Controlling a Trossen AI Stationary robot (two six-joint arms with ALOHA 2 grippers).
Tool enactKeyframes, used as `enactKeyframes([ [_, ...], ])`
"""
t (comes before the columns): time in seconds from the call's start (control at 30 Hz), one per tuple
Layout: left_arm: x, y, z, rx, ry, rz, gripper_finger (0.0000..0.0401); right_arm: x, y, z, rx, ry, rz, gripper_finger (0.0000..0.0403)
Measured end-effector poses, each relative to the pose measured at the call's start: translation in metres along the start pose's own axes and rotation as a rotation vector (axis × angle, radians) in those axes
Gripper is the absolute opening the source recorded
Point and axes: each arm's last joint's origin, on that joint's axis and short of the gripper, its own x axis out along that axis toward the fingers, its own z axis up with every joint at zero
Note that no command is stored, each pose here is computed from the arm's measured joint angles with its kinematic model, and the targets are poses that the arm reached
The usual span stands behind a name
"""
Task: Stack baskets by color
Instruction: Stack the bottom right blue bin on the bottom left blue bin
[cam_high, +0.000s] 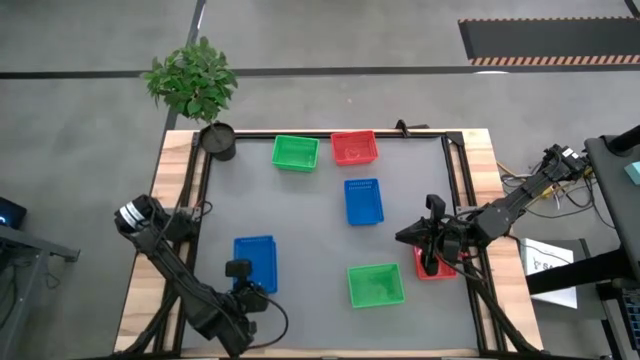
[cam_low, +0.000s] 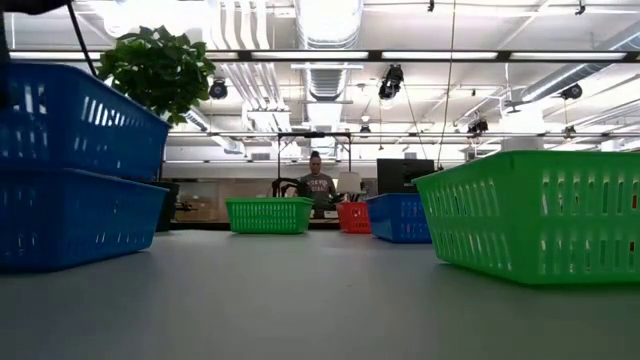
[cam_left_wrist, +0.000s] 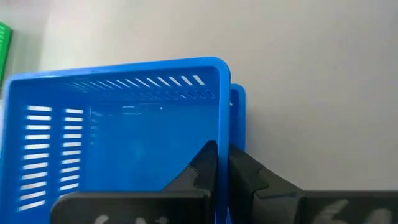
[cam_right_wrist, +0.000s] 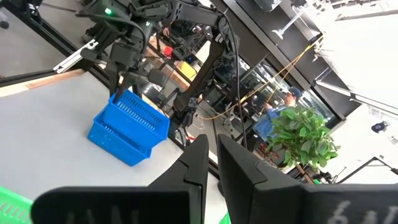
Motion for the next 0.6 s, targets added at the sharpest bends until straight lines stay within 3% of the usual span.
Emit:
enactKeyframes([
  [0.6,0.015,0.002,-0.007,-0.025,0.006,0.022,0.0000,0.000,0.000,0.000,-0.007,0.000,0.000,0.0027],
])
